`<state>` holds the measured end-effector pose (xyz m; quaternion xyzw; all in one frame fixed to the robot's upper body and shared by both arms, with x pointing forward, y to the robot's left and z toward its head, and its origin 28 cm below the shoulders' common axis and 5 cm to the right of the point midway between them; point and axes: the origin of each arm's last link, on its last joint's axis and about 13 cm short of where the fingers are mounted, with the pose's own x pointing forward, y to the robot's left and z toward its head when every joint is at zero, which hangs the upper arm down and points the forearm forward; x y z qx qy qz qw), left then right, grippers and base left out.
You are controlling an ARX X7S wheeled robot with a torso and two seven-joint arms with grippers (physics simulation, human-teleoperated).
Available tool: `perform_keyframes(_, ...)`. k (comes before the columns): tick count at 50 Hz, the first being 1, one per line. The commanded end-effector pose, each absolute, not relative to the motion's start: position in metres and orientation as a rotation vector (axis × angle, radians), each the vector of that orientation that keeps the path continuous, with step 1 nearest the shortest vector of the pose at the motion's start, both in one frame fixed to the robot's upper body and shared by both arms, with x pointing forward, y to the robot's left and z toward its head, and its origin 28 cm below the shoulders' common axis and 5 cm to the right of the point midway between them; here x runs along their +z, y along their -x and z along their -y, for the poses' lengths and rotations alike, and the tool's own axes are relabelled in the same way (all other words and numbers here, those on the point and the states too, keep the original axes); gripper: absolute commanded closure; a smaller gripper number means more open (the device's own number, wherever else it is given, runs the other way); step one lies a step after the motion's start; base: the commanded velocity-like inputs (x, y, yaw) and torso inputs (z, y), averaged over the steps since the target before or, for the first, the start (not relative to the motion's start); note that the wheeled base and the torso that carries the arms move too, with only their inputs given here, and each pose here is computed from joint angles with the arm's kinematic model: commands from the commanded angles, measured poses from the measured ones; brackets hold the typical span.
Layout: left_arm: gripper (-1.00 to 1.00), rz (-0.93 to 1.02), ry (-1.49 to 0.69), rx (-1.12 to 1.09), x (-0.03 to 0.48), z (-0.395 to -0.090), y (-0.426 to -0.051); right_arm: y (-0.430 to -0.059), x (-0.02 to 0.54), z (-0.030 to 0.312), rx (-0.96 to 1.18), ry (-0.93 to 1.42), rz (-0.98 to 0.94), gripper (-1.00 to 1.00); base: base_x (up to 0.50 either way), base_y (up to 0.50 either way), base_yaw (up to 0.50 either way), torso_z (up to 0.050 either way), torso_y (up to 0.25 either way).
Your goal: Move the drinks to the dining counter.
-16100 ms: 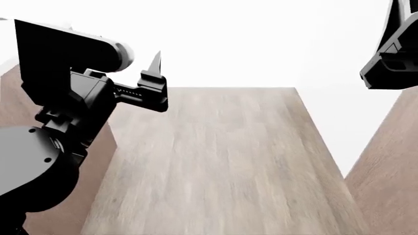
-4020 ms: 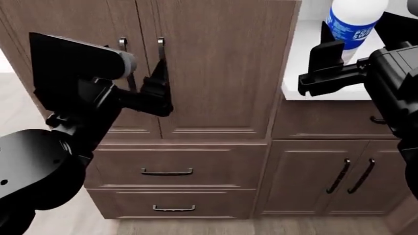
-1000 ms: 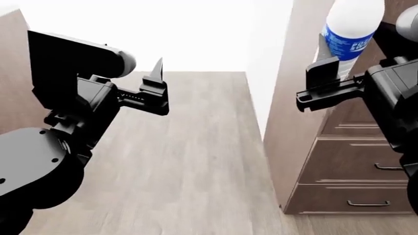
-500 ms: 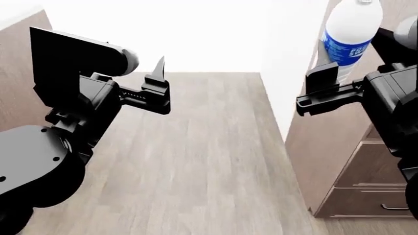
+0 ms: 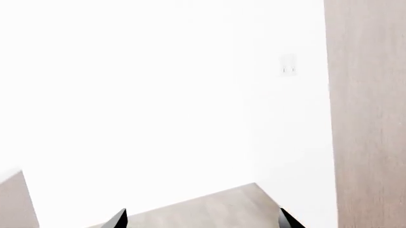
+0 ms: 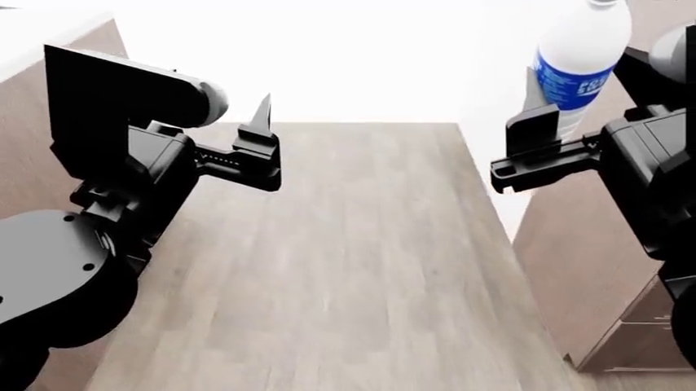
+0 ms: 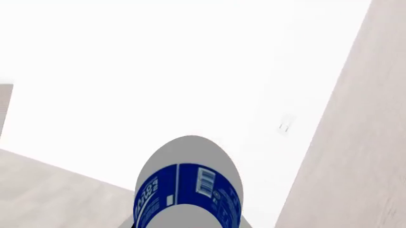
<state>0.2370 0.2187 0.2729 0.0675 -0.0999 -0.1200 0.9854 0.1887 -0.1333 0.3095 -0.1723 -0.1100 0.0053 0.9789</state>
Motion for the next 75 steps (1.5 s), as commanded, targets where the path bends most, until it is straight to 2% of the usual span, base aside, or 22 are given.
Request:
perform_keyframes(1, -1.0, 0.207, -0.127, -0.244, 0.2731, -0.22, -0.2351, -0.1891, 0.3161, 0.1312, 0.006, 0.355, 0.25, 1.0, 0.12, 0.5, 0.0, 0.0, 0.0)
perform_keyframes(60, -1.0, 0.198, -0.131, -0.24, 0.2726, -0.2188, -0.2381, -0.1897, 0.3108, 0.1353, -0.01, 0.346, 0.247, 1.0, 0.14, 0.5, 0.0, 0.0, 0.001)
perform_keyframes(75, -1.0, 0.199, -0.122, -0.225, 0.2704, -0.2235, -0.2356, -0.1921, 0.3125, 0.1334, -0.008, 0.35, 0.247, 1.0, -0.04, 0.5, 0.0, 0.0, 0.001)
